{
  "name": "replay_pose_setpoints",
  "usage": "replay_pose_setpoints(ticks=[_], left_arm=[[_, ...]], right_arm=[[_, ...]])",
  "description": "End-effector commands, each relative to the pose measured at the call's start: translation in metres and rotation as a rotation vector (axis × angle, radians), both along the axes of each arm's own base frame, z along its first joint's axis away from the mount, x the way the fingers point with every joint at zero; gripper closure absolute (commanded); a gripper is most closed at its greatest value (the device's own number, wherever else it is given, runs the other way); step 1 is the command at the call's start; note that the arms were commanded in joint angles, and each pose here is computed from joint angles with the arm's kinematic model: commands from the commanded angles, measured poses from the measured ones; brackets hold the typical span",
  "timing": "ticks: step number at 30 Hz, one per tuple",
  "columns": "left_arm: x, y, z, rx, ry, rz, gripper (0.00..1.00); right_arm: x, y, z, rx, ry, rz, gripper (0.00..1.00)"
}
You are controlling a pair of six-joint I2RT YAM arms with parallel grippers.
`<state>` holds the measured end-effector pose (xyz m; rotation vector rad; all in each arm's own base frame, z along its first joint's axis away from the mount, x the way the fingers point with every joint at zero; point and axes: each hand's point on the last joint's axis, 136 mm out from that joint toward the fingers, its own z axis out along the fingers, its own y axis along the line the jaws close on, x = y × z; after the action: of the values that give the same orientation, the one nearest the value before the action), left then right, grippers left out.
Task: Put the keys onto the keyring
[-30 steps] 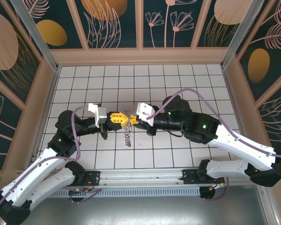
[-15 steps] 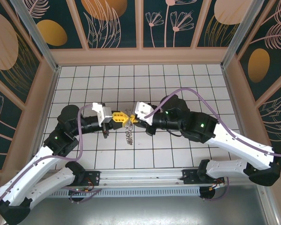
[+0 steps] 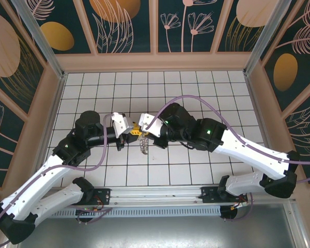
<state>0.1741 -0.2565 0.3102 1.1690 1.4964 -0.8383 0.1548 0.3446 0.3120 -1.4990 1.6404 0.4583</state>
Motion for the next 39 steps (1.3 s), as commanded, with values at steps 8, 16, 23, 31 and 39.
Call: replay_pose_setpoints(ticks=[8, 16, 23, 31, 39], left_arm=[[-0.006, -0.001, 0.021, -0.129, -0.024, -0.016, 1.0], [-0.031, 0.009, 0.06, -0.33, -0.066, -0.071, 1.0], [-0.035, 0.008, 0.065, -0.349, -0.066, -0.095, 1.0], [-0.039, 0.007, 0.063, -0.349, -0.061, -0.116, 1.0], [-0.046, 0.007, 0.065, -0.358, -0.058, -0.155, 1.0]], right_arm=[[-0.01, 0.004, 0.029, 0.085, -0.044, 0.033, 1.0], [-0.025, -0.002, 0.037, 0.197, -0.005, 0.066, 0.86], [-0.029, -0.003, 0.042, 0.226, 0.0, 0.081, 0.91], [-0.035, -0.003, 0.053, 0.277, -0.006, 0.109, 0.85], [-0.035, 0.0, 0.056, 0.292, -0.011, 0.121, 0.85]])
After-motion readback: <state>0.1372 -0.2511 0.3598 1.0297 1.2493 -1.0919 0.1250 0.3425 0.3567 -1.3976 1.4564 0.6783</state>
